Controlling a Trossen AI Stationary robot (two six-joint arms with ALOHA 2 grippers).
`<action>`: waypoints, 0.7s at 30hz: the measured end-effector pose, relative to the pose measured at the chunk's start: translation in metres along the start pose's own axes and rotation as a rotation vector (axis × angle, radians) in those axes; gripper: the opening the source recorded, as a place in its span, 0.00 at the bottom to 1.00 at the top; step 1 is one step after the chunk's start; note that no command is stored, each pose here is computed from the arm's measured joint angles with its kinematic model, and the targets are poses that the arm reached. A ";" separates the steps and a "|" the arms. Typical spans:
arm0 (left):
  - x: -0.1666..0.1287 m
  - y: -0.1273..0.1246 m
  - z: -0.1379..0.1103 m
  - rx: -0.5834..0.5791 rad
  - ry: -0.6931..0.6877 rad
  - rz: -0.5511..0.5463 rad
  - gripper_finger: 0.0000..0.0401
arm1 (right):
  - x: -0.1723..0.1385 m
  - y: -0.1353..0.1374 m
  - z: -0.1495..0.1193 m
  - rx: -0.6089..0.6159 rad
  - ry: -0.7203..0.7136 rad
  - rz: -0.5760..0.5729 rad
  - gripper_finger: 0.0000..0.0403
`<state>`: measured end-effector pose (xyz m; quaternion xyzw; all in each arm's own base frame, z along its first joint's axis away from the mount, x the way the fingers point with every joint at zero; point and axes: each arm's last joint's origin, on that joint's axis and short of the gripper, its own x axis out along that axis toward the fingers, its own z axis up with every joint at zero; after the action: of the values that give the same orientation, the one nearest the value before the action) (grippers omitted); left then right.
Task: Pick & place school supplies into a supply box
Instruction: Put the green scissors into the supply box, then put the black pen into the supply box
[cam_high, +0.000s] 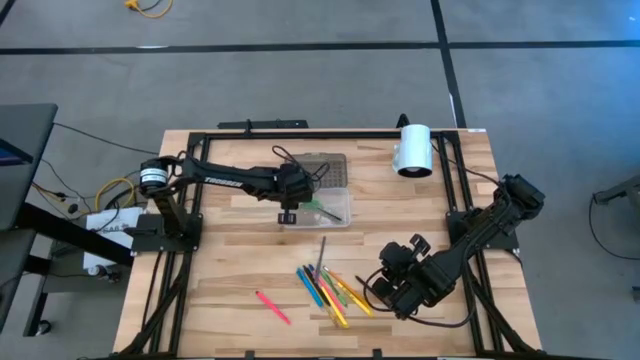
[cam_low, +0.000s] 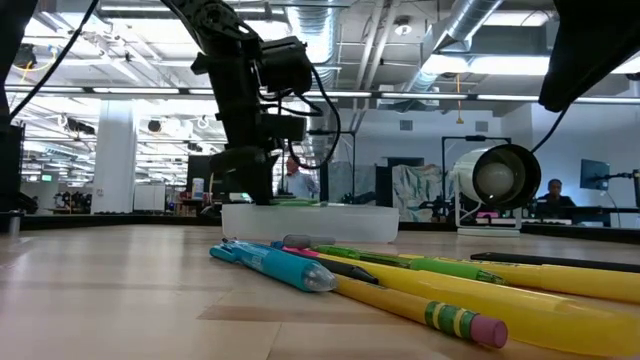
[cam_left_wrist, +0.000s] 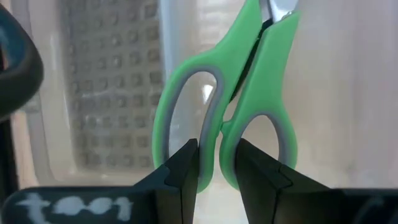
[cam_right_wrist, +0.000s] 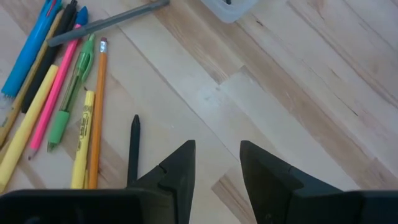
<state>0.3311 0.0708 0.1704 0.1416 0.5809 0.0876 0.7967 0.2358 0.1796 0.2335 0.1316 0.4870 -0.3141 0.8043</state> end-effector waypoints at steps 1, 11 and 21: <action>0.000 0.000 0.000 0.000 0.004 -0.002 0.22 | 0.000 0.000 0.000 0.000 0.000 0.000 0.30; 0.000 0.000 0.000 -0.017 0.005 -0.004 0.36 | 0.000 0.000 0.000 -0.002 -0.006 -0.005 0.30; -0.037 0.011 0.018 -0.051 0.026 -0.104 0.41 | -0.005 0.006 -0.007 -0.012 -0.008 0.052 0.30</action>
<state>0.3375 0.0677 0.2123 0.0897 0.5953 0.0628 0.7960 0.2334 0.1893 0.2336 0.1383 0.4818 -0.2907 0.8150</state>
